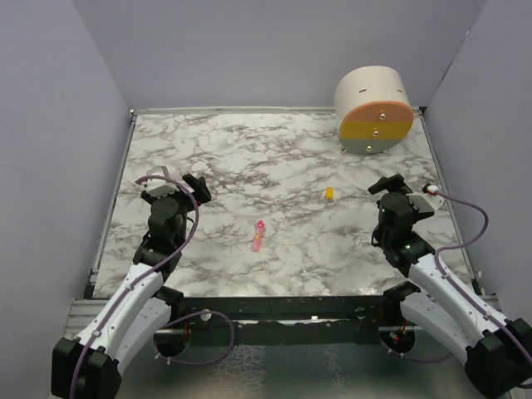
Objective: Put the keys on the keyring
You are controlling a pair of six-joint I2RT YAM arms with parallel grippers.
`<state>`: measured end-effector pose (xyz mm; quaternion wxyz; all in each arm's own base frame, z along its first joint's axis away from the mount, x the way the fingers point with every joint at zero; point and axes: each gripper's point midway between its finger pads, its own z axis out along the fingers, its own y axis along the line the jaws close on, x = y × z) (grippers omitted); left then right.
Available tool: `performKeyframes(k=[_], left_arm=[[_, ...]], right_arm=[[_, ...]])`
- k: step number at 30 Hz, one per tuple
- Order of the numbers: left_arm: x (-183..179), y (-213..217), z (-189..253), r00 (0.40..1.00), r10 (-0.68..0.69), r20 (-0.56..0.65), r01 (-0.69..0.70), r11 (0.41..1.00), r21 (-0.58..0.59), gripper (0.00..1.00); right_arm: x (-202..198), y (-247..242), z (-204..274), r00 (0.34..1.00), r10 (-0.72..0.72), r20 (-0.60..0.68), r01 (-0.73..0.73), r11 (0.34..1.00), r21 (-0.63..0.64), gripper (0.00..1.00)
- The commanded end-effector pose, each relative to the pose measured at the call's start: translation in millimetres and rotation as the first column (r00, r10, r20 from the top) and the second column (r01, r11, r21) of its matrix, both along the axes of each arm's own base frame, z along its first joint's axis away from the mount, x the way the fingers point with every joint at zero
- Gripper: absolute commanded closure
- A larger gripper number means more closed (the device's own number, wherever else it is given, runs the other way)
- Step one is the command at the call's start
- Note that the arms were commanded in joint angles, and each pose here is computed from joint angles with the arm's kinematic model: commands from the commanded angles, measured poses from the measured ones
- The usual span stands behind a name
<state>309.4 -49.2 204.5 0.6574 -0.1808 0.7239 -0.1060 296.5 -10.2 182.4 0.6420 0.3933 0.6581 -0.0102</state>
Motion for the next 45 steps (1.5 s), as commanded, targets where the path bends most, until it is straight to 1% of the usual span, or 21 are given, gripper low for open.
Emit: performKeyframes(k=[1, 6, 8, 15, 18, 22, 24, 26, 28, 30, 33, 36, 38, 41, 45], left_arm=[[-0.7, -1.1, 7.3, 0.999, -0.002, 0.048, 0.003, 1.0, -0.026, 0.01], [-4.8, -2.8, 6.0, 0.997, -0.012, 0.072, 0.016, 0.998, -0.055, 0.01], [-6.4, 0.7, 6.8, 0.997, 0.006, 0.077, -0.001, 0.998, -0.059, 0.01], [-5.9, 0.2, 5.4, 0.999, -0.002, 0.045, 0.003, 0.999, -0.035, 0.01], [-0.5, -14.9, 4.8, 0.996, -0.083, 0.022, 0.083, 0.996, -0.009, 0.01], [10.5, -33.1, -2.1, 0.985, -0.168, -0.042, 0.169, 0.985, 0.017, 0.01], [15.3, -40.8, -6.3, 0.978, -0.201, -0.064, 0.202, 0.979, 0.017, 0.01], [18.7, -50.2, -7.2, 0.968, -0.242, -0.07, 0.243, 0.97, 0.005, 0.08], [18.9, -64.4, -8.8, 0.949, -0.305, -0.081, 0.305, 0.952, -0.02, 0.14], [13.7, -79.9, -14.6, 0.923, -0.371, -0.105, 0.37, 0.929, -0.031, 0.2], [-3.5, -101.5, -29.6, 0.892, -0.429, -0.143, 0.428, 0.903, -0.034, 0.22], [-21.7, -119.1, -47.2, 0.867, -0.456, -0.201, 0.462, 0.887, -0.018, 0.23], [-33.8, -131.5, -58.5, 0.84, -0.486, -0.241, 0.497, 0.867, -0.013, 0.25], [-52.8, -145.6, -77.2, 0.797, -0.527, -0.293, 0.546, 0.837, -0.022, 0.29], [-70.1, -154.8, -96.2, 0.775, -0.536, -0.336, 0.568, 0.823, -0.003, 0.31]], right_arm=[[1.7, -0.7, 2.2, 1.0, -0.005, 0.018, 0.005, 1.0, 0.001, 0.0], [1.8, 0.2, 4.7, 0.999, 0.004, 0.033, -0.004, 1.0, 0.005, 0.0], [1.0, -0.5, 5.4, 0.999, 0.003, 0.035, -0.003, 1.0, 0.002, 0.0], [2.0, 1.4, 6.6, 0.999, 0.017, 0.036, -0.017, 1.0, -0.003, 0.01], [4.9, 5.4, 7.9, 0.999, 0.042, 0.033, -0.042, 0.999, -0.013, 0.01], [22.6, 29.4, 13.8, 0.982, 0.191, 0.005, -0.19, 0.978, -0.083, 0.04], [36.0, 50.2, 14.9, 0.95, 0.309, -0.05, -0.313, 0.94, -0.139, 0.05], [50.5, 75.4, 11.1, 0.896, 0.428, -0.117, -0.443, 0.881, -0.166, 0.08], [59.5, 102.2, 5.8, 0.825, 0.538, -0.17, -0.561, 0.817, -0.135, 0.1], [64.3, 124.3, 1.3, 0.755, 0.626, -0.195, -0.651, 0.751, -0.112, 0.13], [65.3, 146.3, -0.1, 0.683, 0.702, -0.201, -0.727, 0.681, -0.091, 0.16], [64.1, 153.6, 1.9, 0.659, 0.726, -0.195, -0.75, 0.656, -0.089, 0.16], [63.5, 154.7, 4.6, 0.655, 0.731, -0.191, -0.754, 0.651, -0.092, 0.17], [61.9, 154.2, 7.4, 0.655, 0.733, -0.185, -0.754, 0.65, -0.096, 0.17], [60.4, 155.2, 9.1, 0.65, 0.74, -0.173, -0.759, 0.643, -0.102, 0.17]])
